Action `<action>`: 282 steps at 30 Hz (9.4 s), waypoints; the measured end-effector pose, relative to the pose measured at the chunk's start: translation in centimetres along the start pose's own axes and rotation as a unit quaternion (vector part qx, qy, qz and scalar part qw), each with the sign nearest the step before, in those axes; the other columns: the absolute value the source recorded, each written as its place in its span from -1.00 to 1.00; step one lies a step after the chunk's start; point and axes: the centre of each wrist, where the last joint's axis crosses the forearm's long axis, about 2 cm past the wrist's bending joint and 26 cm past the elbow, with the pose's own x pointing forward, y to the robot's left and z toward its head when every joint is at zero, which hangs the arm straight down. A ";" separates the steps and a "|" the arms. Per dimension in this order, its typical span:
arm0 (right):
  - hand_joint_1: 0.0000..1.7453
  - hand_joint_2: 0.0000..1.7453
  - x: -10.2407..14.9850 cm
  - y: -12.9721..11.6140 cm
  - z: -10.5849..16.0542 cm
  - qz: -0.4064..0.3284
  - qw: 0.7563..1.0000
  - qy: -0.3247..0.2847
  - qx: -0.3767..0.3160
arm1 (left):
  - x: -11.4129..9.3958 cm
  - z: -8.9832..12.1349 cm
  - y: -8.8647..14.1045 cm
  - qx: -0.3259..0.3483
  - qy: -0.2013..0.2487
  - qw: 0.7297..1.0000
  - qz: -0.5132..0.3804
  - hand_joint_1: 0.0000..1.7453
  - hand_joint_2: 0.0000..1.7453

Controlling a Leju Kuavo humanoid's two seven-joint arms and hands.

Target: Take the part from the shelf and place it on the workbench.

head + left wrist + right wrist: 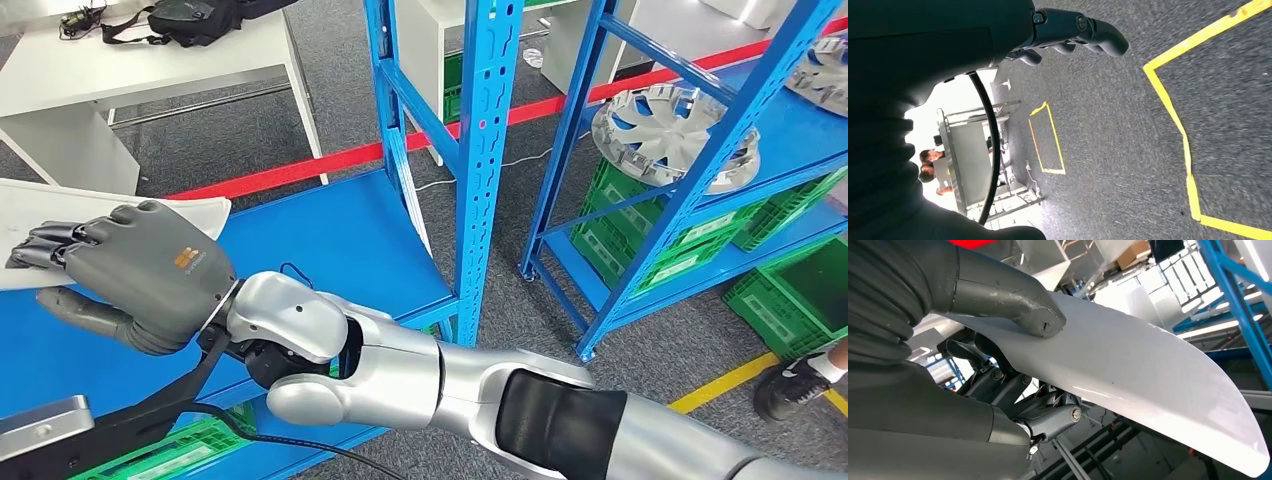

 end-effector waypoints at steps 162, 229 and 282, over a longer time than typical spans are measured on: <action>1.00 1.00 -2.1 2.3 1.3 0.023 0.997 0.002 0.069 | -0.3 -0.2 -0.8 -0.014 -0.008 0.999 0.029 -1.00 1.00; 1.00 1.00 -1.4 2.9 1.3 0.015 0.996 -0.012 0.082 | -1.1 -0.3 -1.1 -0.017 -0.005 0.999 0.031 -1.00 1.00; 1.00 1.00 -1.6 2.9 0.8 0.009 0.996 -0.020 0.085 | -1.1 -0.3 -0.9 -0.016 -0.005 0.999 0.035 -1.00 1.00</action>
